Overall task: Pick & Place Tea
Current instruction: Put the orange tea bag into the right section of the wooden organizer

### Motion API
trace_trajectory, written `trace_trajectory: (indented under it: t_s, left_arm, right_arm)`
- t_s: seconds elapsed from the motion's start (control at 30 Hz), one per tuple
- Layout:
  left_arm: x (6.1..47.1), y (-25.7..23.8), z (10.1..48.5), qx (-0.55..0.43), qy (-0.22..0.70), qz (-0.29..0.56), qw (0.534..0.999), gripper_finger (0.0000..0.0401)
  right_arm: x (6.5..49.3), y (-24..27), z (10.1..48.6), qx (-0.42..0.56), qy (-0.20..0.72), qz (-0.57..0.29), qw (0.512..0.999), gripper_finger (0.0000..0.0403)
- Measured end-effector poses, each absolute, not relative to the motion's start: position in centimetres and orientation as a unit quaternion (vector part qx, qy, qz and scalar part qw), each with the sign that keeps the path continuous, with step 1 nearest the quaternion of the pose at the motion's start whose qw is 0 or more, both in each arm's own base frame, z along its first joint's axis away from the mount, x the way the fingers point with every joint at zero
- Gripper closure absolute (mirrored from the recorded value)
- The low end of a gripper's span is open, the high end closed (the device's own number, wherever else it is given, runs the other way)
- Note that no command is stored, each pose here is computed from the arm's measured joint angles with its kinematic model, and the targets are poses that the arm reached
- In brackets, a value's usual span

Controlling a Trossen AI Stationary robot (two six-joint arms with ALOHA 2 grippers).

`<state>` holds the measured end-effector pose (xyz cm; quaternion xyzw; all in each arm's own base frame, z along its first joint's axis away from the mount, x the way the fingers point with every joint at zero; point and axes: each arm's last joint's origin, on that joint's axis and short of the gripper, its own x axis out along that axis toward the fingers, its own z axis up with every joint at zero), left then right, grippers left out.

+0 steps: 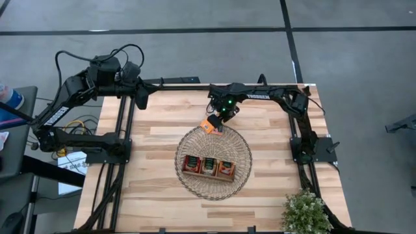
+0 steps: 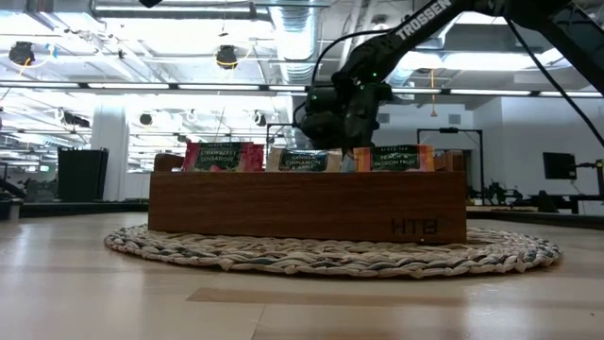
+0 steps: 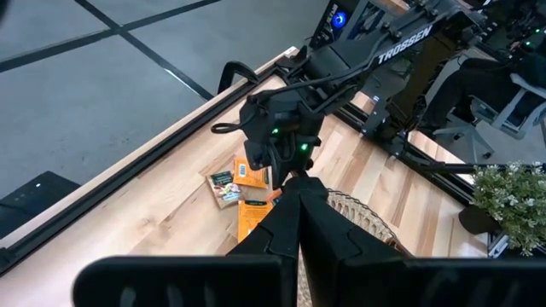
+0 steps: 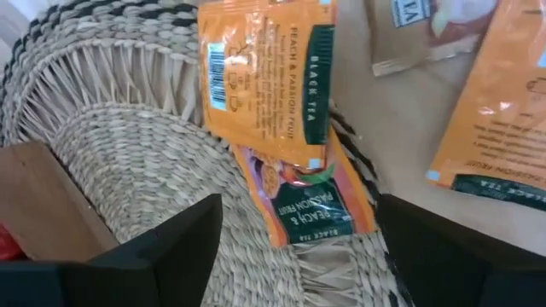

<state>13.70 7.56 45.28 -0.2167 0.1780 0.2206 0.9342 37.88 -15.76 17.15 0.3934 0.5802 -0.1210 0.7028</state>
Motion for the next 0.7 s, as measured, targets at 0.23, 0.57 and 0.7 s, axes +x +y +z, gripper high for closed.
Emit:
trace_trajectory:
  t_s: [0.23,0.57,0.7]
  left_arm:
    - [13.7,7.6,45.3,-0.217,0.178,0.221,0.934,0.0401]
    - [13.7,7.6,45.3,-0.217,0.178,0.221,0.934,0.0401]
    - [13.7,7.6,45.3,-0.217,0.178,0.221,0.934,0.0401]
  right_arm:
    - [38.3,-15.5,16.7,0.396,0.581,-0.112,0.702,0.0123]
    - [38.1,-15.5,16.3,0.4,0.59,-0.114,0.692,0.0158]
    - [37.9,-15.4,16.2,0.398,0.601,-0.11,0.684,0.0201]
